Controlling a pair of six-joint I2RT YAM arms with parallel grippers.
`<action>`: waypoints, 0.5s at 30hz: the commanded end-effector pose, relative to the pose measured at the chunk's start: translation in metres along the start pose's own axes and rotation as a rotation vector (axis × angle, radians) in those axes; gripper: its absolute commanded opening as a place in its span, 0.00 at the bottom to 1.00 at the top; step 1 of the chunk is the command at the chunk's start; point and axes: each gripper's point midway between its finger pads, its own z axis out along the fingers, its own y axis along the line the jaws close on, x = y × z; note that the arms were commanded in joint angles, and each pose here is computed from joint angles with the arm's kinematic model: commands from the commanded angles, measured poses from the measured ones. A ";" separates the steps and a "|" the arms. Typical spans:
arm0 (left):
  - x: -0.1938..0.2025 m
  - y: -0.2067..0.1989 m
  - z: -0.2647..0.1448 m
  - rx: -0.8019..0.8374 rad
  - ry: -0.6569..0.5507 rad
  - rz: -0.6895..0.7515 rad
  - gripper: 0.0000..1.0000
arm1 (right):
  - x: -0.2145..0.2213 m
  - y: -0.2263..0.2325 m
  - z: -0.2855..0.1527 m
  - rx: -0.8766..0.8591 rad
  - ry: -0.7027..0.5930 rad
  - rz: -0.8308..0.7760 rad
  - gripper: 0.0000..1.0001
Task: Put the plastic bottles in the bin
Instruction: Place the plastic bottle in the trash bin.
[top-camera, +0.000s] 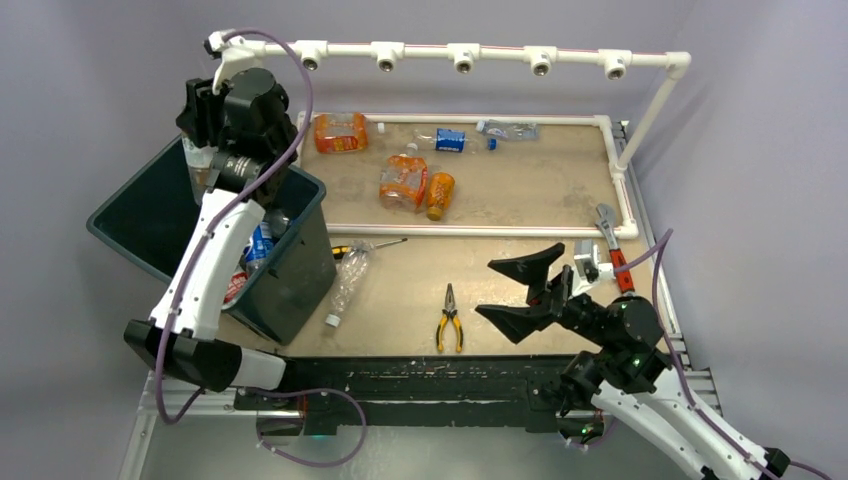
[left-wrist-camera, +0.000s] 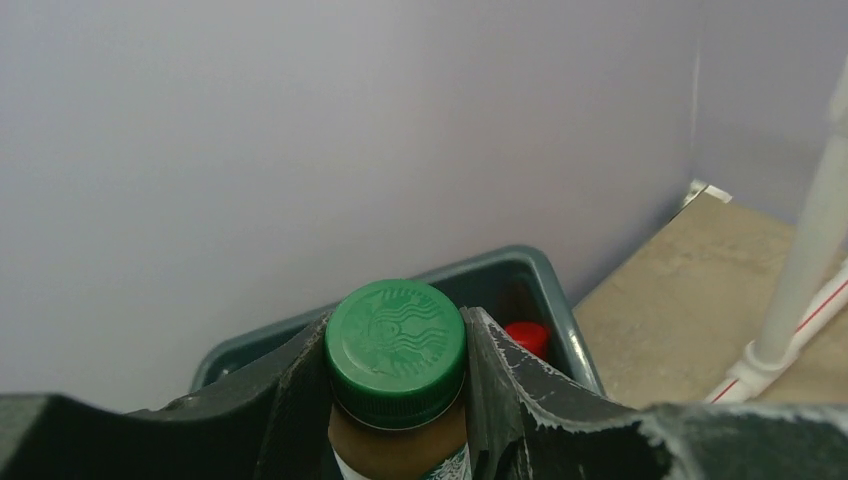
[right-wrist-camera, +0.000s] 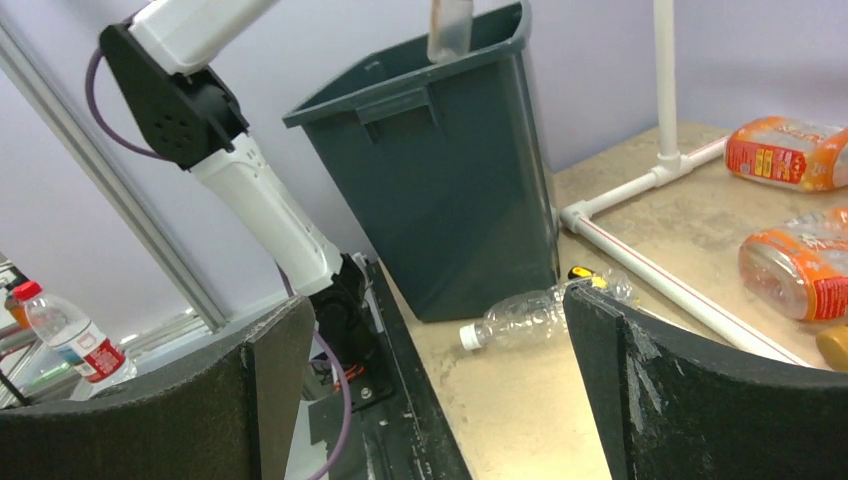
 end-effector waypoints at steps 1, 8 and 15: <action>0.067 -0.007 0.030 -0.048 0.127 0.008 0.00 | -0.016 0.007 -0.003 -0.014 -0.046 -0.032 0.99; 0.136 0.012 0.044 -0.104 0.250 -0.040 0.00 | -0.014 0.006 -0.011 -0.003 -0.058 -0.036 0.99; 0.137 0.001 0.038 -0.019 0.278 -0.192 0.59 | -0.007 0.003 -0.003 -0.005 -0.026 -0.027 0.99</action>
